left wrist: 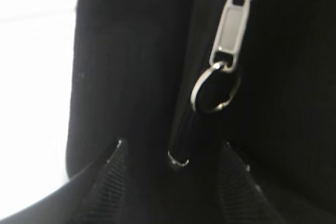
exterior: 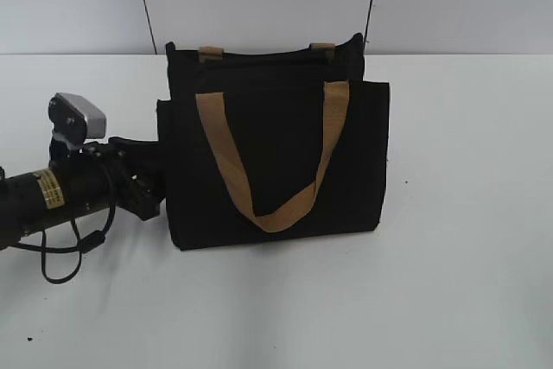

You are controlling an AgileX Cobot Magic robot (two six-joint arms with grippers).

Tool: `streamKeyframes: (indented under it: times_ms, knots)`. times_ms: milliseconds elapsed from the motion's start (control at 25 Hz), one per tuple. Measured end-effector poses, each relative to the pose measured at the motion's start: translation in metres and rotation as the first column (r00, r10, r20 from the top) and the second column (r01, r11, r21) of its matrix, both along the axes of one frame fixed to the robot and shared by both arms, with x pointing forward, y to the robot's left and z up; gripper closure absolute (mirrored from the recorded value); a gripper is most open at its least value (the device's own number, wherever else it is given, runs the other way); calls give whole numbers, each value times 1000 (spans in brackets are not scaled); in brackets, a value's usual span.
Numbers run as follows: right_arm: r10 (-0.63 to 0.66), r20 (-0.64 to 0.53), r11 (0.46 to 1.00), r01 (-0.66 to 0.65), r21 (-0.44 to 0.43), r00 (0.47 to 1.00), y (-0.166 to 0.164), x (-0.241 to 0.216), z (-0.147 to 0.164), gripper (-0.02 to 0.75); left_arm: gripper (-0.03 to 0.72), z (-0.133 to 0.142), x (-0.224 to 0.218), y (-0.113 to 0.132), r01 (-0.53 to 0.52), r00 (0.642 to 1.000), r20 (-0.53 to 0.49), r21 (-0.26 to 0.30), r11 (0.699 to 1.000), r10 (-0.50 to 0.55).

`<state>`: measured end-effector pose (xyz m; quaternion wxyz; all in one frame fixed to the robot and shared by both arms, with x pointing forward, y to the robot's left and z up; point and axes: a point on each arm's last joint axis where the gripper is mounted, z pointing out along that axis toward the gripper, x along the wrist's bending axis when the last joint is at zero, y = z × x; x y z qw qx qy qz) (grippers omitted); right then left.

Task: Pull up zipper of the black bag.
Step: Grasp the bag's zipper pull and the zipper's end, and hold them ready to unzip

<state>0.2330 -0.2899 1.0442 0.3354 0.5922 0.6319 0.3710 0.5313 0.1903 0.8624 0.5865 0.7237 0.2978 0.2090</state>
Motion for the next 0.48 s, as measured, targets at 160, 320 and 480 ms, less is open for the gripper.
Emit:
streamKeyframes:
  times_ms: [160,320,480]
  knots:
    - [0,0,1000,0,0,1000,0,0,0,200,265,-4,7,-4,39,999,7,-1,999,-39]
    - [0,0,1000,0,0,1000,0,0,0,200,316,-9,8,-6,56,998,0,-3,998,-56]
    - [0,0,1000,0,0,1000,0,0,0,200,382,-8,10,-6,61,998,6,-3,998,-61]
